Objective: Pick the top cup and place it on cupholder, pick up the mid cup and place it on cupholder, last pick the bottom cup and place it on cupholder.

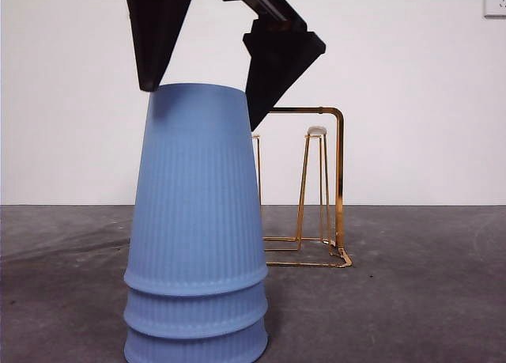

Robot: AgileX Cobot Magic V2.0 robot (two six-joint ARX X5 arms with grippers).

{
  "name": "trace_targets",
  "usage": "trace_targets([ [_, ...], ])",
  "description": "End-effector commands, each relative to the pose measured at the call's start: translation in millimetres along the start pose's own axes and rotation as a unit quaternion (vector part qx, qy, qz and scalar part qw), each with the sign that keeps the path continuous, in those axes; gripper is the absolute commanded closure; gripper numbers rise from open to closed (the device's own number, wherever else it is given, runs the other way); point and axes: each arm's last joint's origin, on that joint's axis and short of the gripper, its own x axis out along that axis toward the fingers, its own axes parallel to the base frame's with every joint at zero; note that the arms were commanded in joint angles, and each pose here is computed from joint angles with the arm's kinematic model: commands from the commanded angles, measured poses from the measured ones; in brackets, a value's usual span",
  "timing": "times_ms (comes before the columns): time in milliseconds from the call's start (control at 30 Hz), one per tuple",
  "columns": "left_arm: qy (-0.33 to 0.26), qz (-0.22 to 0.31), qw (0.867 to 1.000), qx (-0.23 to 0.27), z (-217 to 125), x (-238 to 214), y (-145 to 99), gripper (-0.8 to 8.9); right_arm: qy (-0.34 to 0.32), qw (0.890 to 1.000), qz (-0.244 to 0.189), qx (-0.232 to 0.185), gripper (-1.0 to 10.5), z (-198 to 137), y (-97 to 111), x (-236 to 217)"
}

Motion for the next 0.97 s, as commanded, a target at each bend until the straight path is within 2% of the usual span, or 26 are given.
trace_targets([
  [33, -0.012, -0.003, 1.0, 0.007, 3, -4, -3, 2.84, -0.008, 1.0, 0.005, -0.002, 5.6, 7, 5, 4],
  [233, -0.014, -0.006, 1.0, 0.011, 2, -6, -4, 2.84, -0.006, 1.0, 0.006, 0.006, 6.0, 7, 5, 4],
  [400, -0.016, -0.01, 1.0, 0.015, 1, -7, -6, 2.84, -0.005, 1.0, 0.006, 0.01, 7.0, 7, 5, 4],
  [667, -0.022, -0.012, 0.999, 0.021, -1, -12, -9, 2.84, 0.003, 0.999, 0.002, 0.034, 7.0, 6, 6, -3],
  [967, -0.031, -0.014, 0.999, 0.027, -5, -17, -12, 2.84, 0.002, 0.999, 0.003, 0.034, 7.0, 7, 16, -27],
])
